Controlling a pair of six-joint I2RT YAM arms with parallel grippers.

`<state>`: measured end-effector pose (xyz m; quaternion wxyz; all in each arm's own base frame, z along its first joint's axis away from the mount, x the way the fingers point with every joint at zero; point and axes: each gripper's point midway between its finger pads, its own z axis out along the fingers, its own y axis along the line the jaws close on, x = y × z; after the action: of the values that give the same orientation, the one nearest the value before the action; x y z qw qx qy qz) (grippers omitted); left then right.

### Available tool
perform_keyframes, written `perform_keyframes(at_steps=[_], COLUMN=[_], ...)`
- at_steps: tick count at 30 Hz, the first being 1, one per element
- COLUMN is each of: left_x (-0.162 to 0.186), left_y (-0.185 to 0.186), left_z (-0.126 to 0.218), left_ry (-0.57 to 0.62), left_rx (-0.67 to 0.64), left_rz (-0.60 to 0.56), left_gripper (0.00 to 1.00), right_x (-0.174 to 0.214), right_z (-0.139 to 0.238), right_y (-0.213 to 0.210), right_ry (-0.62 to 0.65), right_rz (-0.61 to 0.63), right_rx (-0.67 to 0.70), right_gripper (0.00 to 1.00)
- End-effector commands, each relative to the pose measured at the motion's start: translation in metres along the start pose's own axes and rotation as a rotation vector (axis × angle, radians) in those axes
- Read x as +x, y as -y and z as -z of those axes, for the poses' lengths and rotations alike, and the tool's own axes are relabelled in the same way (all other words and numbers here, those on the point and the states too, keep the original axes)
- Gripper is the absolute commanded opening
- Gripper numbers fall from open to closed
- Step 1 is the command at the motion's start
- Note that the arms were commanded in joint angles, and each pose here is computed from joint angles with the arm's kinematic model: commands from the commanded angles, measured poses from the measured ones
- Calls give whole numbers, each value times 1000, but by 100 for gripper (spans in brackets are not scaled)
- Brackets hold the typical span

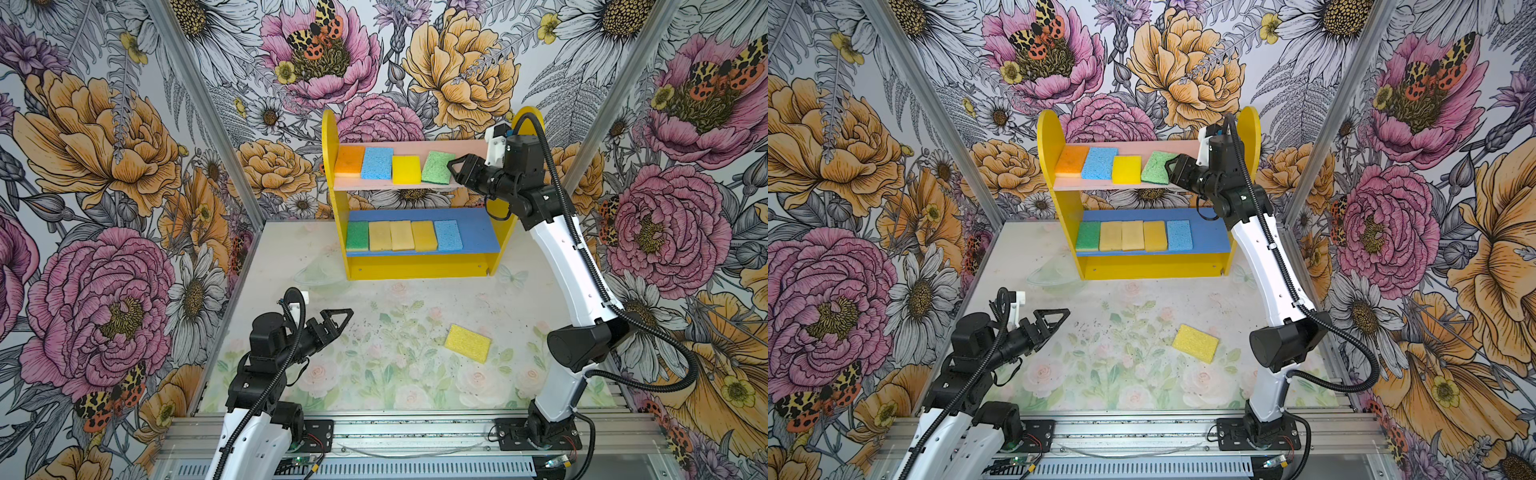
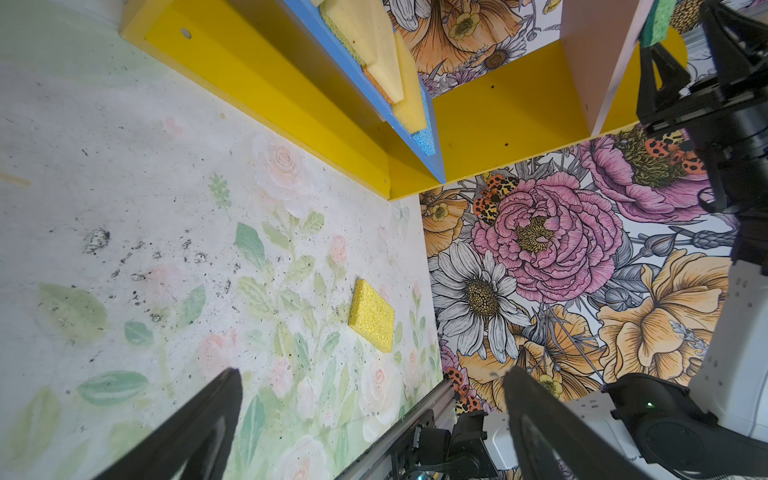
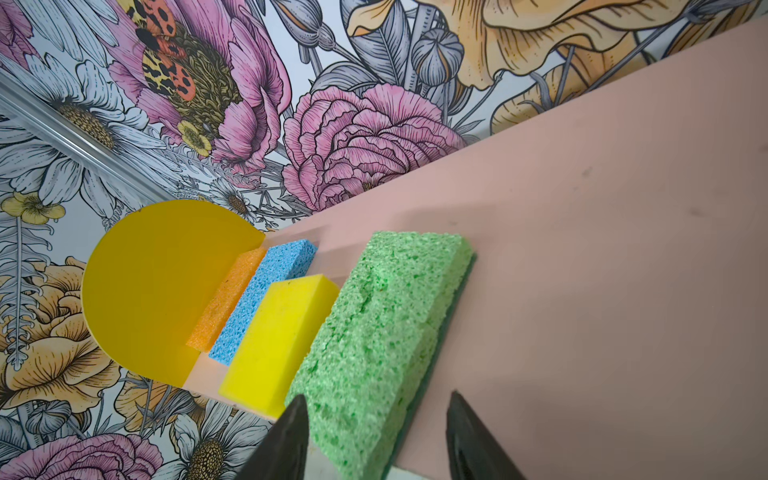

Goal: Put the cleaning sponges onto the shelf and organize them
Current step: 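Lower the green sponge onto the pink shelf beside the yellow sponge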

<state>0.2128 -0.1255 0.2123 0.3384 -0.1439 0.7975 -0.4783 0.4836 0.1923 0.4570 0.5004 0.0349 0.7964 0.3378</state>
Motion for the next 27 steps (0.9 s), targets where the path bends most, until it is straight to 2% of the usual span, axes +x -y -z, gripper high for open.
perform_keyframes(at_steps=[1, 14, 27], left_x=[6, 7, 9], left_y=[-5, -3, -2], left_z=[0, 1, 1], left_ry=[-23, -23, -38], left_rx=[2, 8, 11], left_rz=[9, 5, 8], left_gripper=[99, 99, 99], right_x=[-4, 3, -8], right_z=[-9, -38, -52], right_y=[-1, -8, -6], right_ry=[2, -41, -22], right_rz=[-7, -60, -72], right_rx=[-22, -83, -108], right_gripper=[58, 62, 64])
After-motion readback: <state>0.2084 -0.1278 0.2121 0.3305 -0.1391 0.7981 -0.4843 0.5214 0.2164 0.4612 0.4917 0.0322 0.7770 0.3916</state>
